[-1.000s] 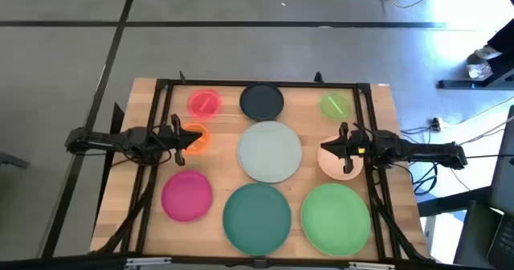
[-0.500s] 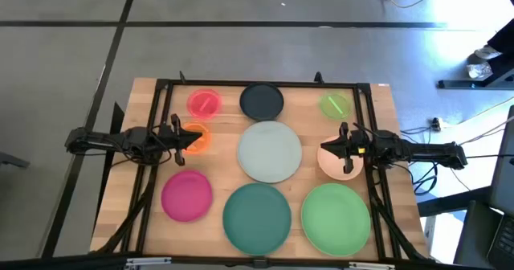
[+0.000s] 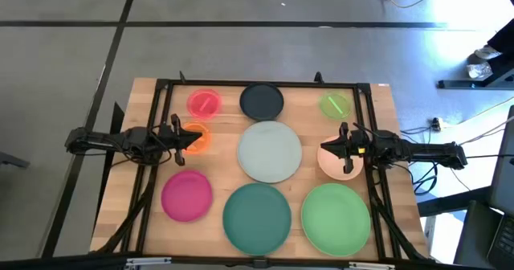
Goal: Stack plastic plates
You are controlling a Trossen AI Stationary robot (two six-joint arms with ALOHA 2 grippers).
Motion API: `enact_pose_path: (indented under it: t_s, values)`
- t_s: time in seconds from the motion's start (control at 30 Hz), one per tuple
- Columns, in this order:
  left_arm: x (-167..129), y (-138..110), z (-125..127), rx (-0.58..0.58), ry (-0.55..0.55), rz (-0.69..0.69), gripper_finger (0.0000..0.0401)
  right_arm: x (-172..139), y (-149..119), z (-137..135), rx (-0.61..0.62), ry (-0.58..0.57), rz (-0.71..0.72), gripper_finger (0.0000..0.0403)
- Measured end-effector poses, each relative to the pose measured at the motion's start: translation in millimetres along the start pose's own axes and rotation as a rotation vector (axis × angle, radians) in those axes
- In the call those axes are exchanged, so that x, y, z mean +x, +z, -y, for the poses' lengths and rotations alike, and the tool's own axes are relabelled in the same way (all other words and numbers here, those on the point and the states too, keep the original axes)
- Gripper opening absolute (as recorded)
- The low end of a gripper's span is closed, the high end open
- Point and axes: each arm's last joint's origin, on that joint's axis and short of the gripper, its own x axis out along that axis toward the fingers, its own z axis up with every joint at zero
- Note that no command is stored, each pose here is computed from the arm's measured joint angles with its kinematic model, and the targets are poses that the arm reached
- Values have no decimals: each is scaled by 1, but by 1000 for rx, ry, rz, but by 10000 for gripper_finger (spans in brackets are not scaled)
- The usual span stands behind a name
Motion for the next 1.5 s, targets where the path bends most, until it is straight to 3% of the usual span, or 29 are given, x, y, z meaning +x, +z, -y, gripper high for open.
enact_pose_path:
  t_s: [0.47,0.6,0.67,0.8,0.9,1.2,1.5]
  values:
    - [0,0,0,0,1,0,0,0,0,0,0,0,0,19]
    - [0,2,-3,6,80,22,0,0,0,0,0,0,0,19]
    - [0,8,-3,8,110,78,0,0,0,0,0,0,0,19]
    - [-3,24,-4,-114,103,240,0,0,0,0,0,0,0,19]
    - [-6,35,-6,-107,130,347,0,0,0,0,0,-1,2,19]
    - [3,36,-2,4,-36,356,0,-1,12,0,7,-49,142,19]
    - [28,37,6,37,-56,263,0,-3,24,0,-26,-83,267,19]
